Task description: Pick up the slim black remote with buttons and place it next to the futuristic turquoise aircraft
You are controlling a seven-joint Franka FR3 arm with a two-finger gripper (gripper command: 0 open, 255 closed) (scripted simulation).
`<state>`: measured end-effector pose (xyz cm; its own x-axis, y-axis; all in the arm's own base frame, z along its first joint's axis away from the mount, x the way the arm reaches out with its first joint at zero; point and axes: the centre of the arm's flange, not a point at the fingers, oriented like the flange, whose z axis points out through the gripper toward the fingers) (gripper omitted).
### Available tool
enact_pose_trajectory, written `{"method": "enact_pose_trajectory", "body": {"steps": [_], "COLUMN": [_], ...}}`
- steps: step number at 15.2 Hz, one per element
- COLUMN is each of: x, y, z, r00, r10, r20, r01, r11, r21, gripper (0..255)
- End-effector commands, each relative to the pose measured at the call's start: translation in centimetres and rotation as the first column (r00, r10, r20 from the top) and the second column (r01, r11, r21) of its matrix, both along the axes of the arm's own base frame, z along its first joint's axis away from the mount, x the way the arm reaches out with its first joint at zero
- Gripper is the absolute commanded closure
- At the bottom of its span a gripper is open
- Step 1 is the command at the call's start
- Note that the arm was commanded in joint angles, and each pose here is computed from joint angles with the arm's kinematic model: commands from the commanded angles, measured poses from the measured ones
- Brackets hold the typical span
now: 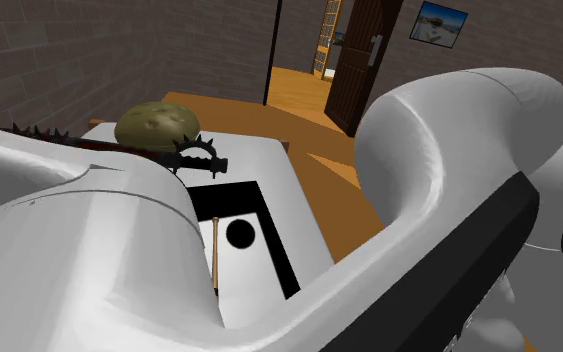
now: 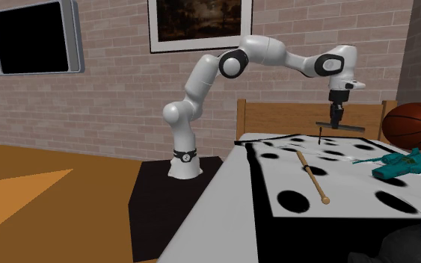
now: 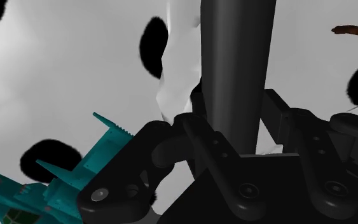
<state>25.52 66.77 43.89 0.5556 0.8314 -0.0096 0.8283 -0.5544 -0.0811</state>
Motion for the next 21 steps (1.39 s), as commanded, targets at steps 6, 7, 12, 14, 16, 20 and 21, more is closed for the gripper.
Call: {"method": "enact_pose_trajectory", "body": {"steps": [6, 7, 12, 14, 16, 20, 21], "x": [0.0, 0.0, 0.0, 0.0, 0.0, 0.0, 0.0], "y": [0.0, 0.0, 0.0, 0.0, 0.0, 0.0, 0.0], "z": [-3.7, -4.2, -6.8, -7.9, -8.9, -11.1, -11.1], "r00": [1.0, 1.0, 1.0, 1.0, 1.0, 1.0, 1.0], "r10": [0.0, 0.0, 0.0, 0.0, 0.0, 0.0, 0.0], "r20": [0.0, 0.0, 0.0, 0.0, 0.0, 0.0, 0.0], "r01": [0.0, 0.0, 0.0, 0.0, 0.0, 0.0, 0.0], "r11": [1.0, 1.0, 1.0, 1.0, 1.0, 1.0, 1.0], "r21": [0.001, 0.001, 0.001, 0.001, 0.001, 0.001, 0.001], "gripper": [255, 255, 255, 255, 255, 255, 255]}}
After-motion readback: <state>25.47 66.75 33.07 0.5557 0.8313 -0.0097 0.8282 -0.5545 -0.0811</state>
